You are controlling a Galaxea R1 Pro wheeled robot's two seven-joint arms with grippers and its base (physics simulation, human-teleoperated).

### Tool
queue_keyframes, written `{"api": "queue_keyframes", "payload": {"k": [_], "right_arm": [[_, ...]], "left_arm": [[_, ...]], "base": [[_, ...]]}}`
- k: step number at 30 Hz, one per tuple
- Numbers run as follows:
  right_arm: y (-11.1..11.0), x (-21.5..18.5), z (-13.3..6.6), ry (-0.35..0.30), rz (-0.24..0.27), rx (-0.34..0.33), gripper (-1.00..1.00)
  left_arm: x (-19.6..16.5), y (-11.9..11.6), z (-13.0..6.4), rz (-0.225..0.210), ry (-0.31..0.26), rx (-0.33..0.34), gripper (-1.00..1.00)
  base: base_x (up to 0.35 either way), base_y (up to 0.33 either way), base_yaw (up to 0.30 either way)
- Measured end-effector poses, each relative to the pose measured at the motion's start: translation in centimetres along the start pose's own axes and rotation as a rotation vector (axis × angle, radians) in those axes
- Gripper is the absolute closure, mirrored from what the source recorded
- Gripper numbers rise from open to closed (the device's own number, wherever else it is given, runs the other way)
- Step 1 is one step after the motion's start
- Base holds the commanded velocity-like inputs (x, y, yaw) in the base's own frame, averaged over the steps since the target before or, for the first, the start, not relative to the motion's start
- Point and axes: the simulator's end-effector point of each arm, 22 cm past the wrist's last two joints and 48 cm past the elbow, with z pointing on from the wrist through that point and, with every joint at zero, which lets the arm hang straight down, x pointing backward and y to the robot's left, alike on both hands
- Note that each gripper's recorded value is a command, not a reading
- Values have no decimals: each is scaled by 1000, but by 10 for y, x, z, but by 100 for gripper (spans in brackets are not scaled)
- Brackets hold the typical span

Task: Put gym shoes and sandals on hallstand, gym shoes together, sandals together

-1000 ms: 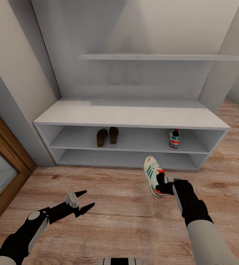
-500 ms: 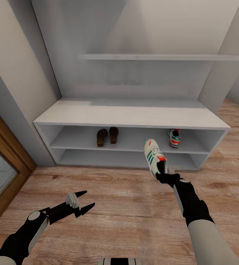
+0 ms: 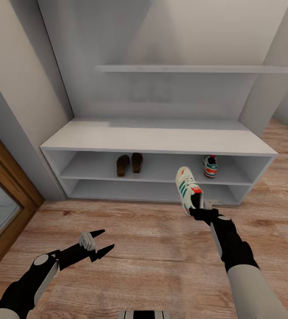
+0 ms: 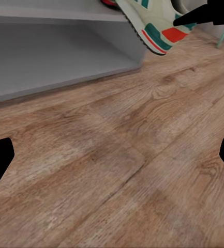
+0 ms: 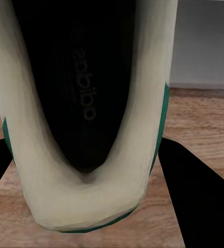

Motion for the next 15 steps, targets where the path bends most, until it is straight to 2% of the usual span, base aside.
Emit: {"api": "queue_keyframes", "payload": {"k": [3,6,15], "right_arm": [[-11,2,-1,2,33,17,100],[-18,4,-1,3,56,27,100],[-21,5,-1,4,63,30,100]], "left_arm": [[0,0,0,0,-1,1,-100],[0,0,0,-1,0,2,-100],[0,0,0,-1,0,2,-100]], "base": [[0,0,-22],[0,0,-184],[0,0,-229]]}}
